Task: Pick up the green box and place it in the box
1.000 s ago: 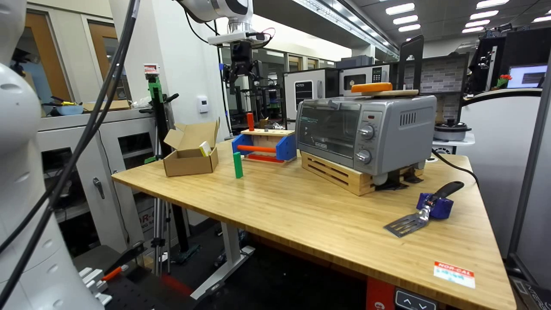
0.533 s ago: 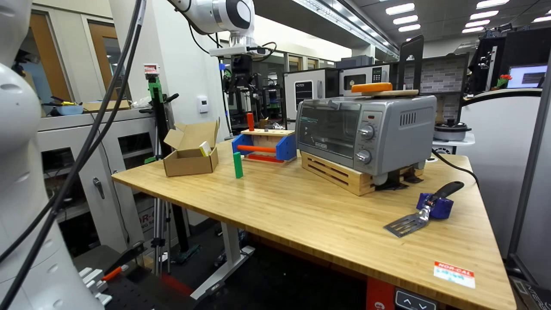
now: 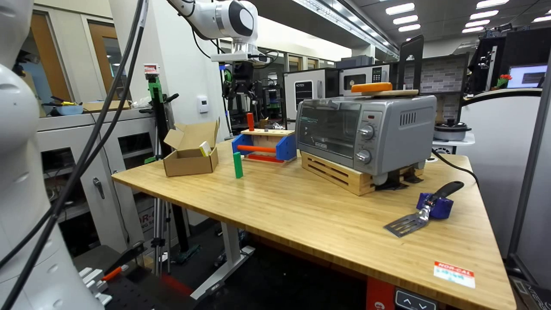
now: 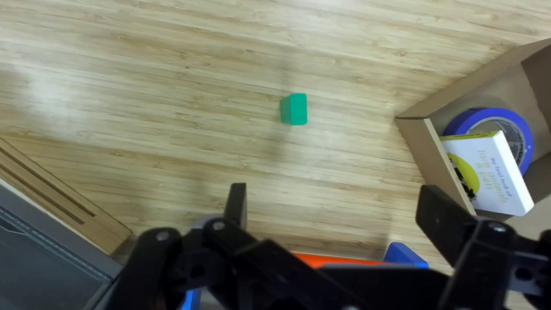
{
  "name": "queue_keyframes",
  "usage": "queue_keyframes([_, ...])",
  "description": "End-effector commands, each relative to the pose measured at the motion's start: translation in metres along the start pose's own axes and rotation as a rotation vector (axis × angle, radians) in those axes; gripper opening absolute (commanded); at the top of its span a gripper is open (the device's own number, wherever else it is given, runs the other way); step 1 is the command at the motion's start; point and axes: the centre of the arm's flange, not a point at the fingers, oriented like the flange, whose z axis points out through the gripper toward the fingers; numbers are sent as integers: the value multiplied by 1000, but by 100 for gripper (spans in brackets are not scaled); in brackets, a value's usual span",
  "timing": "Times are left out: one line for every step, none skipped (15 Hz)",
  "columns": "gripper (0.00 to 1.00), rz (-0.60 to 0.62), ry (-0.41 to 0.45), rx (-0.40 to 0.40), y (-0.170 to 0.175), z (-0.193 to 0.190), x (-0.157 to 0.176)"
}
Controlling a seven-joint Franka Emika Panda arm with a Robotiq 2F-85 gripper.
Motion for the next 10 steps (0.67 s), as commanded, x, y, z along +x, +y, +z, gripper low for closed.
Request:
queue_keyframes([100, -82, 28, 48, -3, 6, -11])
queue_keyframes([100, -100, 25, 48, -4, 9, -11])
queue_keyframes([100, -111, 17, 52, -5, 12, -11])
queue_keyframes([100, -116, 11, 49, -5, 15, -11])
queue_keyframes([100, -119, 5, 44, -4, 18, -12])
queue_keyframes([100, -122, -2, 40, -3, 22, -13])
queue_keyframes([100, -121, -10, 44, -3, 25, -15])
queue_keyframes([100, -120, -12, 45, -2, 27, -16])
queue_keyframes([100, -117, -15, 44, -2, 29, -17])
queue_keyframes([100, -113, -18, 32, -1, 31, -18])
